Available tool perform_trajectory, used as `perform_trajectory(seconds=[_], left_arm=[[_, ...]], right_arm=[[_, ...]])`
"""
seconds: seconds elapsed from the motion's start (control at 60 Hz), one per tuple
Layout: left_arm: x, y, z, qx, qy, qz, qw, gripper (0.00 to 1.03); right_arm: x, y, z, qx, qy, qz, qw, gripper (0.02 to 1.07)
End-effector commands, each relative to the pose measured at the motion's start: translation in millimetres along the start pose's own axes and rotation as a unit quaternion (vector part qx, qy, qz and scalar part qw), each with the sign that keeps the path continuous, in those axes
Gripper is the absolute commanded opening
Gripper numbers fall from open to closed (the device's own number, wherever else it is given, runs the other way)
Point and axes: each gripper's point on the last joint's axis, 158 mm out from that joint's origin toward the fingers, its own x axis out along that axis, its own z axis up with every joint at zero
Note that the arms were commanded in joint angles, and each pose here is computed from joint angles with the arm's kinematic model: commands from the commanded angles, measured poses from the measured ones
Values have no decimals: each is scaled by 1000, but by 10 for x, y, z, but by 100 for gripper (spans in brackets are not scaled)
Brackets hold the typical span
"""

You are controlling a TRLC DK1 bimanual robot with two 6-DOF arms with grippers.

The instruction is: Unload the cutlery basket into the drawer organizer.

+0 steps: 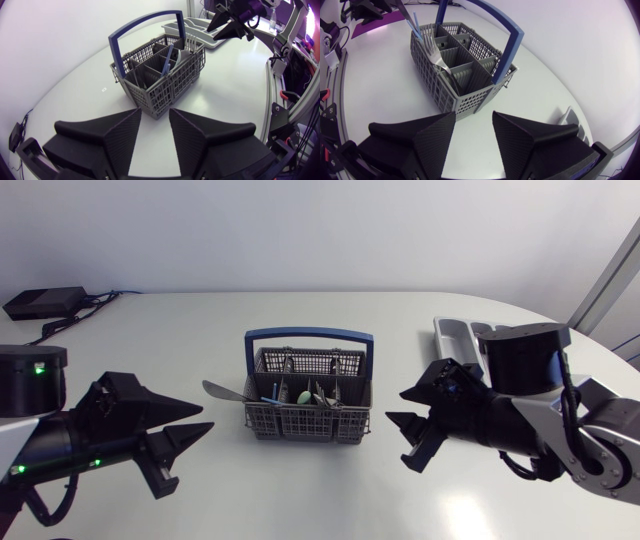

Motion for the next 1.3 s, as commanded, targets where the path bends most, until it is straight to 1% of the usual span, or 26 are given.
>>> perform_trajectory(seconds=[0.0, 0.117, 0.333, 0.4, 0.567, 0.917, 1.033, 1.117, 1.15, 1.283], left_arm=[[161, -39, -89, -13, 9, -16, 1000, 46], [329, 10, 8, -19, -6, -18, 1000, 46], [518, -62, 159, -19, -22, -36, 999, 45], [537, -39, 205, -20, -31, -33, 999, 37], [558, 35, 283, -26, -46, -23, 998, 23], [617, 135, 353, -29, -50, -16, 998, 23], [628, 139, 392, -25, -54, -16, 998, 10], [641, 129, 401, -24, -54, -18, 998, 7], [649, 127, 404, -24, -53, -19, 998, 4], [649, 132, 429, -23, -55, -19, 998, 4]], right_arm=[[15, 71, -98, 10, 11, 6, 1000, 58], [26, 99, -104, 10, 13, 8, 1000, 58], [43, 89, -105, 9, 12, 6, 1000, 58], [53, 93, -115, 9, 12, 6, 1000, 58], [88, 104, -149, 7, 15, 7, 1000, 58], [100, 109, -168, 5, 18, 9, 1000, 58], [97, 102, -163, 5, 17, 8, 1000, 58], [100, 103, -166, 5, 17, 8, 1000, 58], [99, 100, -160, 5, 17, 8, 1000, 58], [109, 105, -166, 4, 18, 9, 1000, 58]])
